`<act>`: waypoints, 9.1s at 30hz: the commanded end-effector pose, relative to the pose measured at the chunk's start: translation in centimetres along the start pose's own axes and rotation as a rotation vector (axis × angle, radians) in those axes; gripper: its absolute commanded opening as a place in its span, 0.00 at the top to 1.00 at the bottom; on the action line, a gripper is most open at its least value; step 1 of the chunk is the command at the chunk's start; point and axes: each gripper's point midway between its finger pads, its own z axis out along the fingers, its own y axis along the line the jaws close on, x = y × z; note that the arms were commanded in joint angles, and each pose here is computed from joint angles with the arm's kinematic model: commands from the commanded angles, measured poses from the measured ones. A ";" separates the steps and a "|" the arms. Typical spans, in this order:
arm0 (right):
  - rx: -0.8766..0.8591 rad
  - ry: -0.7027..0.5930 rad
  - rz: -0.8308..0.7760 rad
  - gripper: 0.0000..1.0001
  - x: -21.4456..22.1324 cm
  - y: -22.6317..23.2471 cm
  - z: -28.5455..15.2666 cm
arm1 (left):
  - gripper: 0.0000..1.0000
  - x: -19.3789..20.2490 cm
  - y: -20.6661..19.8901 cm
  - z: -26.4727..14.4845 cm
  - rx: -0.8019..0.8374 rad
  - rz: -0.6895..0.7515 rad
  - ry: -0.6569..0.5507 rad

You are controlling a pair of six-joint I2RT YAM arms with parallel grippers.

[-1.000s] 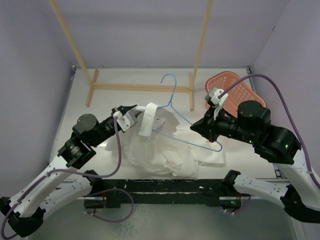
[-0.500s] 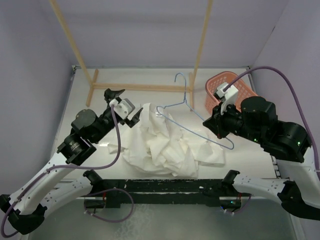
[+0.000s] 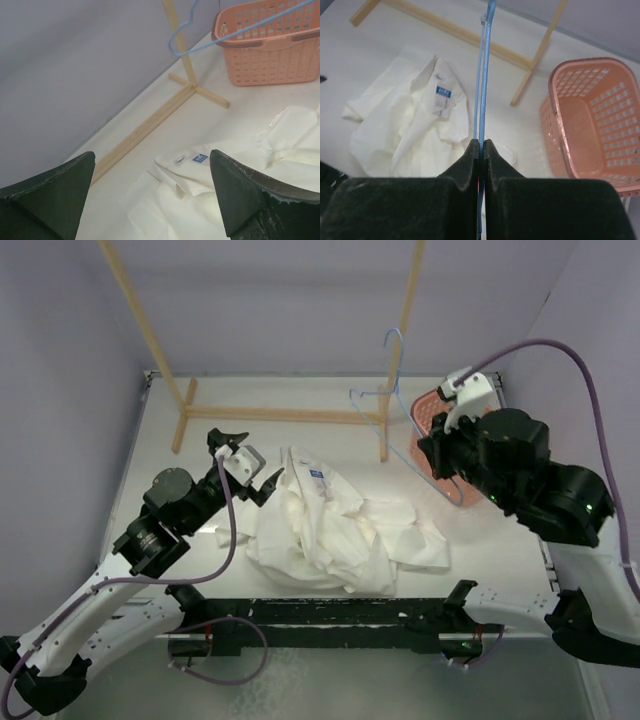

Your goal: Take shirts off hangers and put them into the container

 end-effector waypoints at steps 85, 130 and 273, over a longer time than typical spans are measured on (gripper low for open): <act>0.120 0.327 0.485 0.32 21.0 0.0 11.7 | 1.00 16.3 2.2 1.8 -0.305 -0.062 0.715; -0.263 0.346 0.715 0.00 29.2 8.0 18.5 | 1.00 27.4 -7.8 -0.5 -0.412 -0.883 0.593; 0.561 0.096 0.704 1.00 7.2 -30.0 22.6 | 0.56 1.4 -3.9 -6.8 -0.039 -0.268 0.264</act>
